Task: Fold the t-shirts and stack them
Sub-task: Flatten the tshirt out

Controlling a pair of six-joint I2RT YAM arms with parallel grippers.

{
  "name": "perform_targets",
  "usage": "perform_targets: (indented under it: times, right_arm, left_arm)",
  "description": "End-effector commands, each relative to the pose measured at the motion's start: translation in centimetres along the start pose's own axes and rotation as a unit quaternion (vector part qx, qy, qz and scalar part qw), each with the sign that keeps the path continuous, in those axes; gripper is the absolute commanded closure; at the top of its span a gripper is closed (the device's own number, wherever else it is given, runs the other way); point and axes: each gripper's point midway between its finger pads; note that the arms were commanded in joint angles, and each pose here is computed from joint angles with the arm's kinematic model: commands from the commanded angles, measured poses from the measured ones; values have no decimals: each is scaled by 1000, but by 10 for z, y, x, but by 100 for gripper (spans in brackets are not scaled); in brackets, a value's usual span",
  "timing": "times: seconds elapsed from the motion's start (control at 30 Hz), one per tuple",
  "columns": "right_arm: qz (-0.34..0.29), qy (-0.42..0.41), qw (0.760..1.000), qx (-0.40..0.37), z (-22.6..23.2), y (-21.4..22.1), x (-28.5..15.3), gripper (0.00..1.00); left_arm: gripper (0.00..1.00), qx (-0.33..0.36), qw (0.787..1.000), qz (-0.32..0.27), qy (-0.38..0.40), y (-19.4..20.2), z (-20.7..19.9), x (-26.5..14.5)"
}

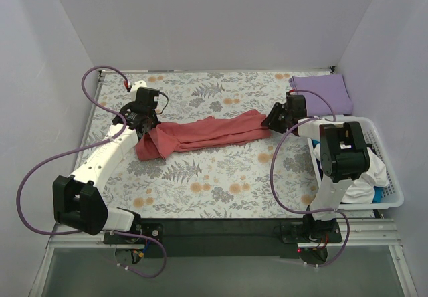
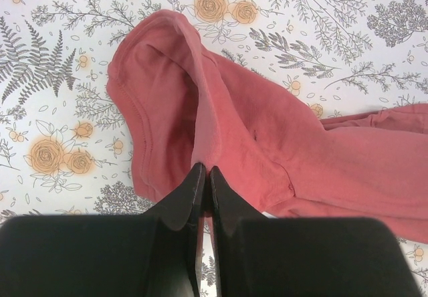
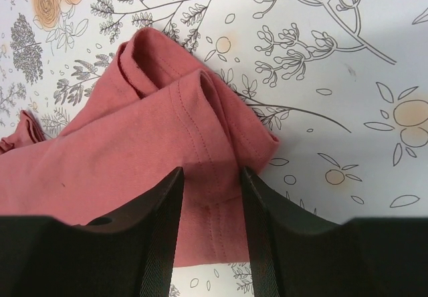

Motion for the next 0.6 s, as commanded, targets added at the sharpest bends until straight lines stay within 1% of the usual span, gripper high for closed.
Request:
perform_targets:
  times: [0.0,0.07,0.1,0.13,0.2,0.27,0.4,0.57]
  right_arm:
    - [-11,-5,1000,-13,2,-7,2,53]
    - [-12,-12,1000,-17,6,-9,1,58]
    - [-15,-18,1000,-20,9,-12,-1,62]
    - [-17,-21,999,-23,11,-14,-2,69]
    - [-26,-33,999,-31,19,-22,-6,73]
    - [-34,-49,997,-40,29,-31,-12,74]
    - [-46,-59,996,-50,38,-41,-22,73]
    - [-37,-85,994,-53,51,-40,-23,72]
  left_arm:
    - [100,-9,1000,-16,10,-8,2,-8]
    - [100,-9,1000,-16,10,-8,2,-8]
    - [100,-10,1000,-17,10,-9,2,-9]
    - [100,-10,1000,-17,11,-8,2,-9]
    - [100,-9,1000,-17,12,-8,2,-10]
    - [100,-8,1000,-15,15,-7,1,-9]
    - [100,-7,1000,-13,15,-6,1,-9]
    - [100,-8,1000,-13,19,-7,0,-10]
Point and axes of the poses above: each gripper's point midway between its finger pads, its own x axis out along the fingers, its own z axis along the line the jaws close on, y = z × x, and after that the axes turned 7 degrees about -x, right-handed
